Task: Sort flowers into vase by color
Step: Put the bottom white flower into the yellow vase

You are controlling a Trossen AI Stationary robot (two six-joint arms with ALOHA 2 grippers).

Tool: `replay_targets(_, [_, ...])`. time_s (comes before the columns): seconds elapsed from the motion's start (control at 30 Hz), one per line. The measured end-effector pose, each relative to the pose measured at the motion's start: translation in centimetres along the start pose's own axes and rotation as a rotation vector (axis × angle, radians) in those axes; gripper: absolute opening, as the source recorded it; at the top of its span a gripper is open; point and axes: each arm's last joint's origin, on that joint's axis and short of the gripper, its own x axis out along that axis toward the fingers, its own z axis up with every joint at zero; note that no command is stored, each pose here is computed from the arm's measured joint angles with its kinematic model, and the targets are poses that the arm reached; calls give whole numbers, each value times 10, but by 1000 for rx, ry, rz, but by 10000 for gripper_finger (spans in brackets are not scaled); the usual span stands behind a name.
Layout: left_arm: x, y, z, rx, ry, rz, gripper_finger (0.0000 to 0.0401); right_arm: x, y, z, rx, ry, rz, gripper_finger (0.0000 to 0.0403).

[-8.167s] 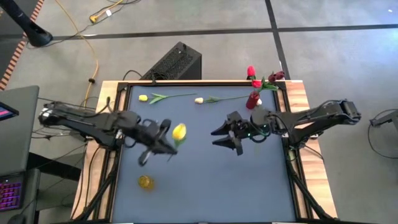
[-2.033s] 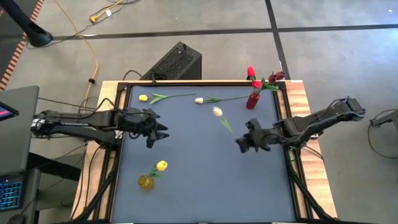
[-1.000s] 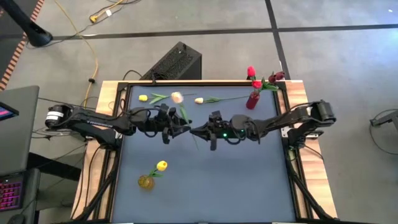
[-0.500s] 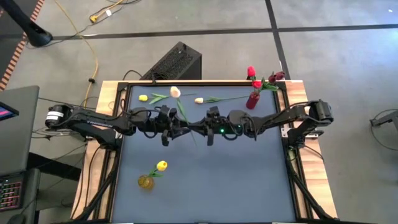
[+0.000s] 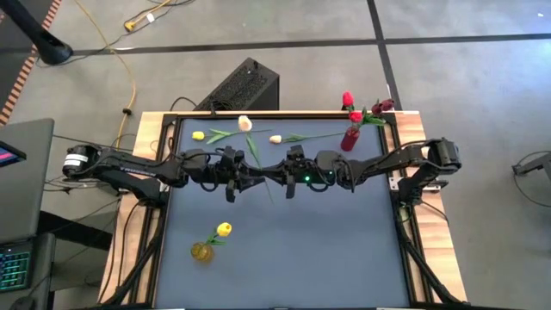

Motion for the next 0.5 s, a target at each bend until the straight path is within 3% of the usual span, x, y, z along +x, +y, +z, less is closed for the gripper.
replay_targets(0.5, [0, 1, 1, 16, -31, 35, 121, 0, 1, 4, 6, -74, -37, 22])
